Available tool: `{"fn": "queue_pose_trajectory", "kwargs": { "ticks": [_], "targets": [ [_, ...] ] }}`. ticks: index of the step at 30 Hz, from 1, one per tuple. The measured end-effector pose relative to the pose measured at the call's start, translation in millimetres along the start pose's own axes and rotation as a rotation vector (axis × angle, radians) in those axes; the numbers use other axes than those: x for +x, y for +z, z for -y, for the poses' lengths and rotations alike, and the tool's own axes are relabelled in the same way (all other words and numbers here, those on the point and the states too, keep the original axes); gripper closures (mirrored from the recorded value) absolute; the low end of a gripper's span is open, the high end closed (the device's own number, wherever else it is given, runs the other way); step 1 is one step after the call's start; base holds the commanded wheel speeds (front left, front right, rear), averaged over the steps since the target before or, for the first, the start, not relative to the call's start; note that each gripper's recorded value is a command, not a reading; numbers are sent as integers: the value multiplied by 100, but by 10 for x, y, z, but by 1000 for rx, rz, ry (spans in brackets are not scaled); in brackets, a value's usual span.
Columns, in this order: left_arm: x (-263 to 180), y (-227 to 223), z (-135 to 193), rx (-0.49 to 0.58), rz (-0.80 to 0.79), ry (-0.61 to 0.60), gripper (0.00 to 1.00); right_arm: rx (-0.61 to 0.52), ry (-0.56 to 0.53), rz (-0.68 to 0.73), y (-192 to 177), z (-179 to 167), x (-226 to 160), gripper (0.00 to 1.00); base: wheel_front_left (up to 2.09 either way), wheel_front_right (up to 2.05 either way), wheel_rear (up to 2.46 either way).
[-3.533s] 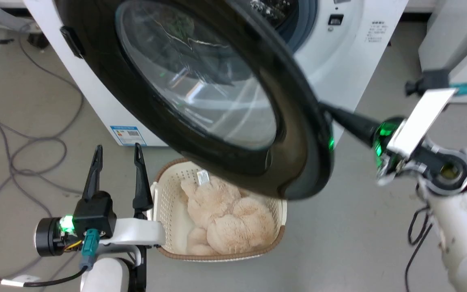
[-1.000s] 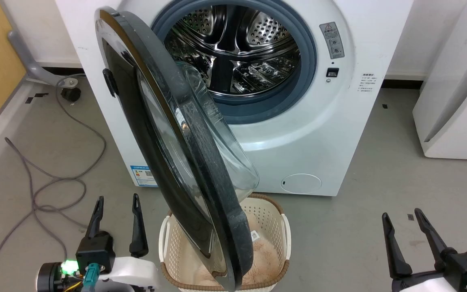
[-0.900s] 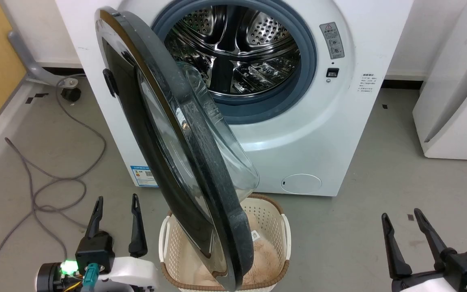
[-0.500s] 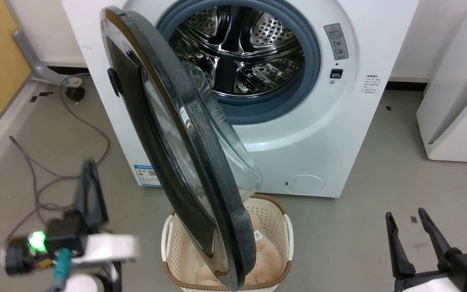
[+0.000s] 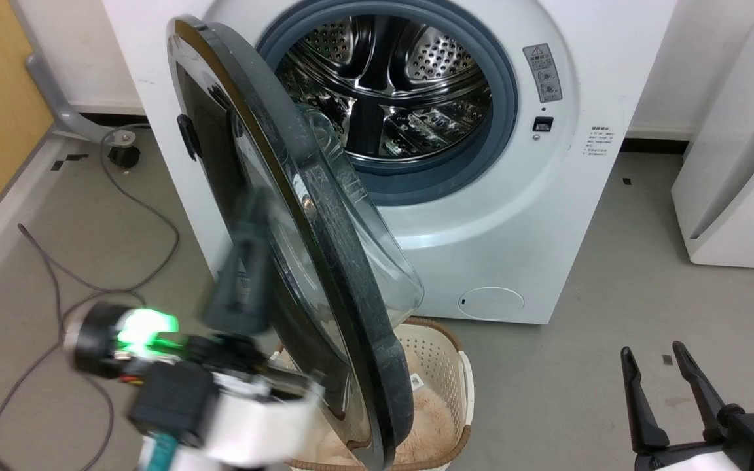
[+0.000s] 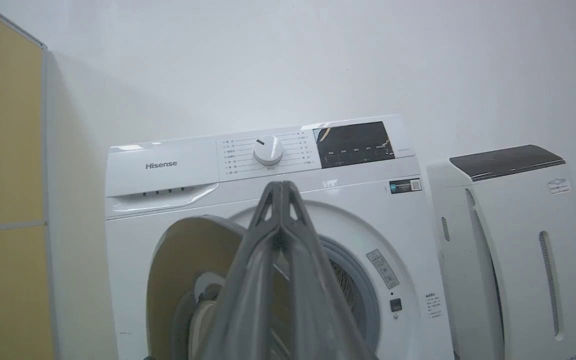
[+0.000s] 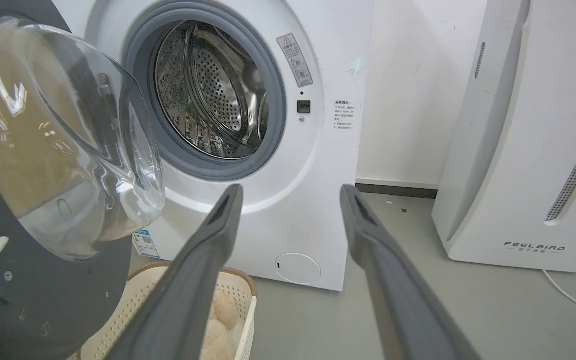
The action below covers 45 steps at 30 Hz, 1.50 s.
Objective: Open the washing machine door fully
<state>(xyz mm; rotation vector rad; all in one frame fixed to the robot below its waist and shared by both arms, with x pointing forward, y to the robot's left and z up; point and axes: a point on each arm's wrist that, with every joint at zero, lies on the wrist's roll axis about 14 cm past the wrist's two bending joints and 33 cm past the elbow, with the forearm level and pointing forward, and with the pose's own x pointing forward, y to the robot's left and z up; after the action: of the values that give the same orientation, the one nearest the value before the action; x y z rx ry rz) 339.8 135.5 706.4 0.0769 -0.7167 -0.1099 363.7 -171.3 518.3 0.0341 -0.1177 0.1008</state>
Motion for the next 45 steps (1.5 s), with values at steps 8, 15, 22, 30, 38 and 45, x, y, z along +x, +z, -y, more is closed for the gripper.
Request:
{"fn": "queue_pose_trajectory", "kwargs": {
  "ticks": [8, 15, 22, 30, 38, 45],
  "targets": [
    [-59, 244, 704, -119, 60, -228, 100, 9, -1, 2, 8, -5, -23, 0, 0, 0, 0],
    [-281, 162, 1220, -202, 2, -401, 100, 9, 1, 3, 12, -10, -28, 0, 0, 0, 0],
    [-622, -60, 1576, -272, -121, -504, 100, 10, 2, -4, -10, -15, -35, 0, 0, 0, 0],
    [-871, -459, 1693, -290, -276, -531, 100, 12, 8, -18, -60, -33, -19, 0, 0, 0, 0],
    [-1059, -929, 1608, -268, -439, -476, 100, 13, 0, -37, -119, -8, -31, 0, 0, 0, 0],
    [-1133, -1156, 1459, -250, -517, -404, 100, 14, 1, -45, -145, -11, -27, 0, 0, 0, 0]
  ]
}}
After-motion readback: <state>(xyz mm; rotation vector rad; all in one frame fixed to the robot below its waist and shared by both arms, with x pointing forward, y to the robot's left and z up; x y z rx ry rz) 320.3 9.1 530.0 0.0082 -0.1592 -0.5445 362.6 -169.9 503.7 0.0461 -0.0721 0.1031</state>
